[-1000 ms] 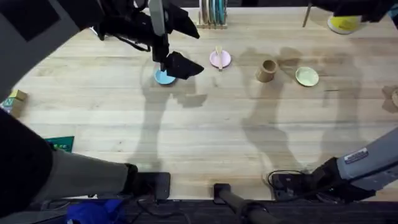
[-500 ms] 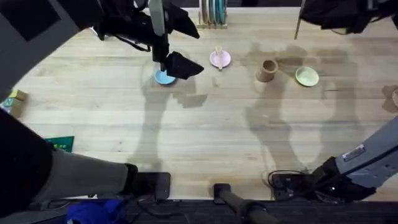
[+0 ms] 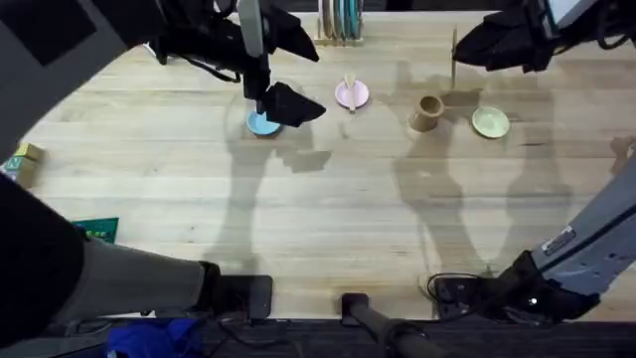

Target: Pick up a utensil and set it on the pink plate, then put the other utensil in the container.

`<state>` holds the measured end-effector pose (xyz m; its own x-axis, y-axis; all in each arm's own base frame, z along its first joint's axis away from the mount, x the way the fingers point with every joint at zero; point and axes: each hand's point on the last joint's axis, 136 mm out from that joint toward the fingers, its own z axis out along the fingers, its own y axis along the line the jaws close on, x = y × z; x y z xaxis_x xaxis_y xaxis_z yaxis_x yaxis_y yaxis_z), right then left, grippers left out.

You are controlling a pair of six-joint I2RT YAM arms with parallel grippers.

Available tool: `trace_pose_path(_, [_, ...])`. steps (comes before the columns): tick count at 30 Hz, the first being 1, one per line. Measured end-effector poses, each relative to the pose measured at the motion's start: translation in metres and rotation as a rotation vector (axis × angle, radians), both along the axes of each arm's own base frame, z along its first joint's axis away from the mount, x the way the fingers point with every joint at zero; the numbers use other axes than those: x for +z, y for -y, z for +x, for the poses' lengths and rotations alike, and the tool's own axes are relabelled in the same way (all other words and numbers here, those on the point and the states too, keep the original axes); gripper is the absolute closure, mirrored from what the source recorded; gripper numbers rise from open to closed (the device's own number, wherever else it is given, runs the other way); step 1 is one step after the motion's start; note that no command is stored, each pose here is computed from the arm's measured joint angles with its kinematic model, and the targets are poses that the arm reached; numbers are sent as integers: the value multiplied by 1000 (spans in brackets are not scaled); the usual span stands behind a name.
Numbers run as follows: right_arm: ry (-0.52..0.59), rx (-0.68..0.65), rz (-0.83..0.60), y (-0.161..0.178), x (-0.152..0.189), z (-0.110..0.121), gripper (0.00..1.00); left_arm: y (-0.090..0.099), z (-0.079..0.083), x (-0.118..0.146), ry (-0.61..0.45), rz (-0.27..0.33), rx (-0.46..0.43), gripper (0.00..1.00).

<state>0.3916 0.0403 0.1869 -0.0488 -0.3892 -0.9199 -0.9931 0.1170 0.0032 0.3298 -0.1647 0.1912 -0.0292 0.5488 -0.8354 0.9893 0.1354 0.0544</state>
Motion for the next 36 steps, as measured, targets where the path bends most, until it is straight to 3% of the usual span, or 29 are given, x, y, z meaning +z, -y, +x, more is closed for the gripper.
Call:
trace_pose_path(11, [-54,32,-17,-7,-26,-12,967,0,0,0,0,0,0,5])
trace_pose_path(36, [-64,95,-93,-14,-77,-27,968,0,0,0,1,0,0,5])
